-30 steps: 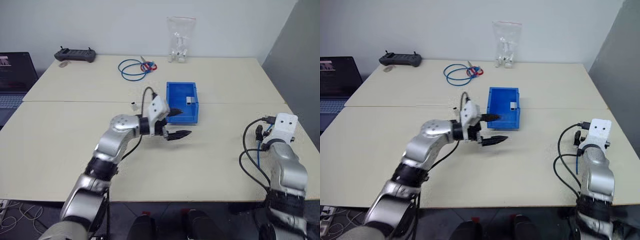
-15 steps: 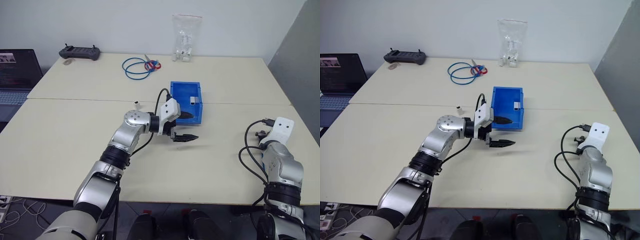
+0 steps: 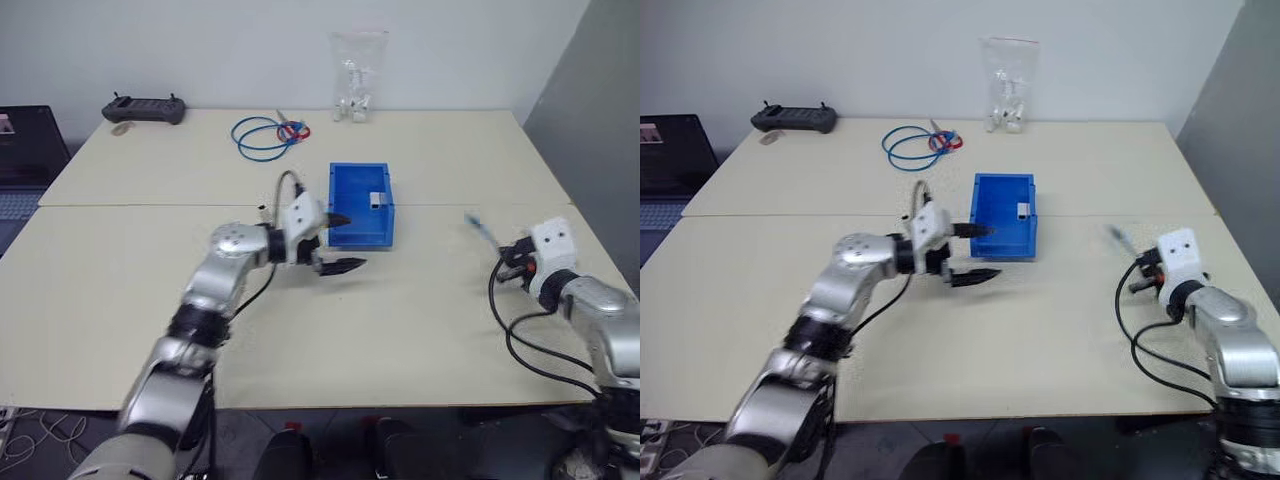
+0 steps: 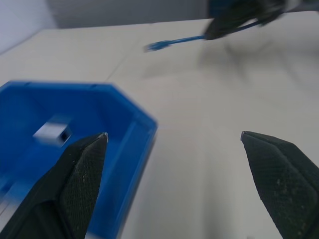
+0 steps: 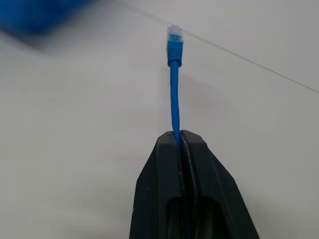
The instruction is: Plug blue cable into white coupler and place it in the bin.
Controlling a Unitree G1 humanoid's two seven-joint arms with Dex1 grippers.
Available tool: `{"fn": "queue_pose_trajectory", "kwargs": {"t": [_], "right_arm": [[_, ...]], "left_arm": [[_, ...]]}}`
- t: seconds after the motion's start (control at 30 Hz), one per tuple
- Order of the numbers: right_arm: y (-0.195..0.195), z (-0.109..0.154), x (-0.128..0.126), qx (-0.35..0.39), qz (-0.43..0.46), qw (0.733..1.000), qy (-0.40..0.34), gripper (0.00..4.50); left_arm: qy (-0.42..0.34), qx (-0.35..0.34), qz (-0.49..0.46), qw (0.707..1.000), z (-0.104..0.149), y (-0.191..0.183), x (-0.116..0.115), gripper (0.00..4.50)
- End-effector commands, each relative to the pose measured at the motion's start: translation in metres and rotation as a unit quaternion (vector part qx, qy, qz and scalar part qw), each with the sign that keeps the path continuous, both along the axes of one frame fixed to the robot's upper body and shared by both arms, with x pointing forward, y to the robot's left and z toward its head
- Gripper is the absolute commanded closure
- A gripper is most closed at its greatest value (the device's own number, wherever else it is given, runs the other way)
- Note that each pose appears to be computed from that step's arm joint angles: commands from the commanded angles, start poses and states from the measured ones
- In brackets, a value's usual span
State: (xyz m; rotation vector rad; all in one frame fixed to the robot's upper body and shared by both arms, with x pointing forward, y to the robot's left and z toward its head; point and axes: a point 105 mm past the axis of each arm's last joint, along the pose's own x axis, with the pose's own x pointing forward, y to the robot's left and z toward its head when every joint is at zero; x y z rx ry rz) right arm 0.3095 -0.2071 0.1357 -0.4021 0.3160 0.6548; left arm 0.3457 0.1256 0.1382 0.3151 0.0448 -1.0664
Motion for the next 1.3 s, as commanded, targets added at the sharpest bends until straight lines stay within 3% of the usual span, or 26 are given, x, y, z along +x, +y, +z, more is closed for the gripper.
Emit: {"fn": "queue_pose_trajectory", "kwargs": {"t": [0.03,0.13,0.27,0.4,0.53,0.73,0.83,0.97,1.23,1.3], "right_arm": [[0.072,-0.008,-0.018,0.032,0.187,0.981,0.035,4.47],[0.119,-0.019,-0.013,0.038,0.262,0.964,0.037,4.47],[0.157,-0.037,0.0,0.019,0.31,0.95,0.042,4.47],[0.17,-0.046,0.015,0.013,0.315,0.948,0.05,3.56],[0.169,-0.046,0.022,0.01,0.311,0.949,0.042,2.52],[0.153,-0.013,0.004,0.105,0.29,0.95,0.055,1.1],[0.131,0.005,-0.028,0.141,0.285,0.944,0.09,1.1],[0.107,0.001,-0.056,0.121,0.259,0.951,0.115,1.1],[0.081,-0.011,-0.048,0.103,0.146,0.98,0.09,1.1],[0.077,-0.009,-0.05,0.107,0.127,0.983,0.084,1.05]], "left_arm": [[0.031,-0.04,0.068,0.996,-0.011,0.022,-0.048,0.0],[0.057,-0.067,0.149,0.985,-0.023,0.035,-0.083,0.0],[0.078,-0.104,0.281,0.951,-0.037,0.063,-0.108,0.0],[0.098,-0.101,0.338,0.93,-0.054,0.075,-0.128,0.0],[0.1,-0.102,0.341,0.929,-0.055,0.073,-0.131,0.0],[0.082,-0.055,0.285,0.953,-0.048,0.077,-0.11,0.0],[0.073,-0.008,0.185,0.98,-0.039,0.075,-0.086,0.0],[0.07,0.046,0.05,0.995,-0.035,0.063,-0.054,0.0],[0.104,0.183,-0.156,0.965,-0.067,0.035,-0.022,0.0],[0.11,0.221,-0.184,0.951,-0.077,0.042,-0.023,0.38]]}}
